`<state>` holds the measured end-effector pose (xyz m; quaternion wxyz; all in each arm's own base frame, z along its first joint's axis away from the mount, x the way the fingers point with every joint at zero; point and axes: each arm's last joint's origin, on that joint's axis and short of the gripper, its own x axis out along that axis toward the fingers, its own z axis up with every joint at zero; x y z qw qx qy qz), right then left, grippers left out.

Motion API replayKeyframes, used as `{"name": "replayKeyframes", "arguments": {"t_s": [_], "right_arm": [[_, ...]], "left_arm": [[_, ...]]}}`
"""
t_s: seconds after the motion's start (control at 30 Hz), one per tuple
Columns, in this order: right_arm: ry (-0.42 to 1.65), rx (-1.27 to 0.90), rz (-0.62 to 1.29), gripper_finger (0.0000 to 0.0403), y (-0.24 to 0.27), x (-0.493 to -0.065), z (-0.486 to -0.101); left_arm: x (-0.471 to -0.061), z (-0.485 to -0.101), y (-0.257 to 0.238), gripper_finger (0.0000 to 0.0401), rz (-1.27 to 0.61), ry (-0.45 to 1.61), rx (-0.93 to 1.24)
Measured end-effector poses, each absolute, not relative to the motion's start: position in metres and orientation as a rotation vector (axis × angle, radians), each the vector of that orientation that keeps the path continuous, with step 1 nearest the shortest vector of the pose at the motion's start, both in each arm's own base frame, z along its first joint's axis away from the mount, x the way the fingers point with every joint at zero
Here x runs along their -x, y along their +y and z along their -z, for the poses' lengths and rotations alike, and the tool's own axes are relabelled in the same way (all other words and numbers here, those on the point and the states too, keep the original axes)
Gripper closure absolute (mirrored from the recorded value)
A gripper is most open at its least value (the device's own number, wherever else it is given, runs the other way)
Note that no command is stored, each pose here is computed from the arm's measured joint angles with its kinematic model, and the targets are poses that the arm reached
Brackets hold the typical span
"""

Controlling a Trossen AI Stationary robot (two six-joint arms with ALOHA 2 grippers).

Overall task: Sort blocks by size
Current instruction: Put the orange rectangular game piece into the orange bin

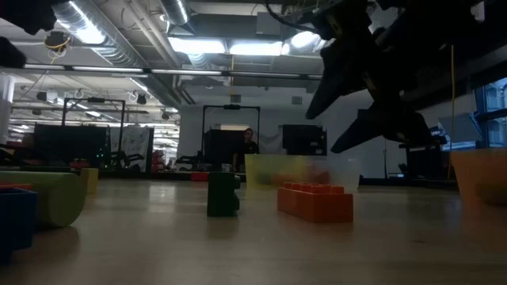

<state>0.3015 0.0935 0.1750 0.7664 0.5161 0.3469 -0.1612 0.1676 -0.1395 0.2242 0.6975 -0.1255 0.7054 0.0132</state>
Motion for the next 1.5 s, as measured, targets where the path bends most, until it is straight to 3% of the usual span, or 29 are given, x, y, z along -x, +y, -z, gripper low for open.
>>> {"name": "replayKeyframes", "arguments": {"t_s": [0.27,0.47,0.73,1.17,1.5], "right_arm": [[0.963,-1.078,0.416,0.0171,0.108,-0.337,-0.178],[1.059,-1.037,0.486,0.0171,0.114,-0.358,-0.195],[1.132,-1.079,0.471,0.0171,0.124,-0.372,-0.195],[1.11,-1.156,0.568,0.0171,0.139,-0.381,-0.165],[1.107,-1.11,0.624,0.0171,0.136,-0.381,-0.153]], "left_arm": [[-0.175,-0.221,-0.135,0.0238,-0.025,1.509,0.15],[-0.181,-0.221,-0.126,0.0237,-0.018,1.417,-0.067],[-0.201,-0.224,-0.107,0.0244,-0.174,1.205,-0.302],[-0.206,-0.225,-0.097,0.0244,-0.022,1.242,-0.552],[-0.213,-0.225,-0.08,0.0244,-0.08,1.262,-0.527]]}}
